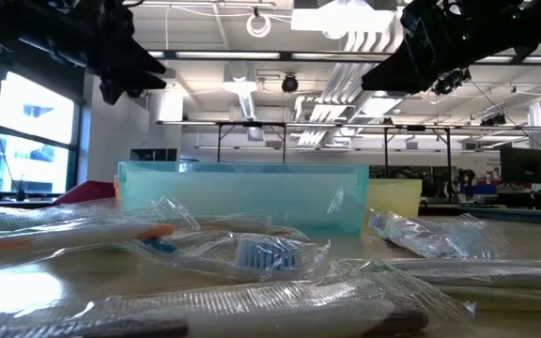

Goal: Pick & Place Toothbrushes
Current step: Put the blue toothbrush into the green bin

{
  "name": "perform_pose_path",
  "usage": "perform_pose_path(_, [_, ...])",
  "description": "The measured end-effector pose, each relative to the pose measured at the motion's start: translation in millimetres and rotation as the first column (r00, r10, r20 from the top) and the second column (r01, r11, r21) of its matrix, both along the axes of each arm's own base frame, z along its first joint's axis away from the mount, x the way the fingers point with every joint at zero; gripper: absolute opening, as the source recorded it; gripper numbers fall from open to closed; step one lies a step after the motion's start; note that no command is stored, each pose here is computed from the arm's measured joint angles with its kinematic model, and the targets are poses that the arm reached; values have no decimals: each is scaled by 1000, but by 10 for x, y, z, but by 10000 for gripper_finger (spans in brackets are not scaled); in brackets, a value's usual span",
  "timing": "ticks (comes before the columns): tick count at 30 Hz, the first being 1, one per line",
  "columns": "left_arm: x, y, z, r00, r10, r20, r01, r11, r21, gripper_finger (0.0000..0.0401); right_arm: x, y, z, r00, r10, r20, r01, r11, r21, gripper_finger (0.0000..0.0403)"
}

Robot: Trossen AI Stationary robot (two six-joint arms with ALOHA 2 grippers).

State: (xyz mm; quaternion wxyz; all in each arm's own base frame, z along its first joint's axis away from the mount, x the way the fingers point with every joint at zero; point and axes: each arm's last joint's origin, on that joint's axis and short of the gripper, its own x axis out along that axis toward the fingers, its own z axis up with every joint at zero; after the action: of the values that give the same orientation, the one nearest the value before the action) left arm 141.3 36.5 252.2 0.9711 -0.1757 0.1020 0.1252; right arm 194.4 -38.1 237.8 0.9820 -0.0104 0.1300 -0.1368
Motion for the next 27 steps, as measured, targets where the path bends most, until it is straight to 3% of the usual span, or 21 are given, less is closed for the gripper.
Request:
perform_pose_path(6, [-1, -1, -6, 998, 59, 36, -49, 974, -221, 156, 0, 0, 1, 1000, 0, 0, 0, 1000, 0, 161])
perform_pose_path(9, [1, -13, -6, 998, 32, 45, -19, 961, -275, 156, 0, 0, 1, 1000, 0, -1, 0, 1000, 0, 161])
perform_pose_path(16, [4, -25, -6, 999, -6, 47, 19, 958, -287, 156, 0, 0, 0, 1000, 0, -2, 0, 1000, 0, 161])
perform_pose_path(22, [3, -24, -5, 999, -21, 40, 30, 971, -238, 156, -2, -11, 6, 999, -37, 3, 37, 999, -11, 161])
perform_pose_path(27, [2, -18, -6, 999, -15, 31, 21, 983, -184, 156, 5, -42, 91, 991, -117, 72, 124, 988, -96, 161])
